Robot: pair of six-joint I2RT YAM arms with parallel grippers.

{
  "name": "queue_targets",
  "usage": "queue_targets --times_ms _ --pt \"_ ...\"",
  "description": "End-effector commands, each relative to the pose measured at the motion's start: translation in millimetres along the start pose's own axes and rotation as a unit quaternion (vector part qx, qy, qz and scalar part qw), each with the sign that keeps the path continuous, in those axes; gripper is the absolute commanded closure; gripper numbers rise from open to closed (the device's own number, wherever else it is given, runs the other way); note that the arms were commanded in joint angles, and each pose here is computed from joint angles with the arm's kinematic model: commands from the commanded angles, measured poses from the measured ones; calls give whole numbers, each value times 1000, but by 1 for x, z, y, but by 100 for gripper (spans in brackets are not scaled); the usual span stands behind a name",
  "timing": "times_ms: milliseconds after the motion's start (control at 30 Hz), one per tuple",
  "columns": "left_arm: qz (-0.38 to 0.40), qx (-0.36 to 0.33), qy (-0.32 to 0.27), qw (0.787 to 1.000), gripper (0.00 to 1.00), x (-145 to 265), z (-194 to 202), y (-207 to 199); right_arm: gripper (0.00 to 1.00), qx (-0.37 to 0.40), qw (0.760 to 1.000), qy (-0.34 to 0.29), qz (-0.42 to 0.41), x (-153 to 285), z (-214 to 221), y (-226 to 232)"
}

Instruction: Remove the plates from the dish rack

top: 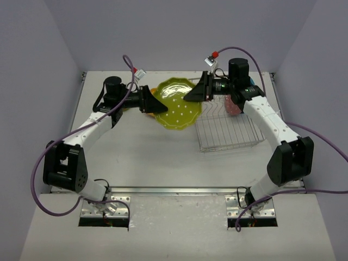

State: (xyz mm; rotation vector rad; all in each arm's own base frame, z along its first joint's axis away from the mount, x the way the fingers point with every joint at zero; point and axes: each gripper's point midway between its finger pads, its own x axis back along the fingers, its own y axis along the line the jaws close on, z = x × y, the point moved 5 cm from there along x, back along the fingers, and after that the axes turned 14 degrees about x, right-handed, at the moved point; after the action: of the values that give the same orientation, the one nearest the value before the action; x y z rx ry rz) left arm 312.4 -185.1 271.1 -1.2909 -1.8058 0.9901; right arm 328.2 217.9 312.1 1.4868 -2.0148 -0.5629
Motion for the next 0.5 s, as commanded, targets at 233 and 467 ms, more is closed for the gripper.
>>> queue_targets --times_ms 233,467 --pt "64 -16 34 997 81 -3 5 -18 100 41 997 -18 -58 0 -19 16" --pt "24 17 -24 999 100 18 -22 6 35 45 998 -22 38 1 -20 -3"
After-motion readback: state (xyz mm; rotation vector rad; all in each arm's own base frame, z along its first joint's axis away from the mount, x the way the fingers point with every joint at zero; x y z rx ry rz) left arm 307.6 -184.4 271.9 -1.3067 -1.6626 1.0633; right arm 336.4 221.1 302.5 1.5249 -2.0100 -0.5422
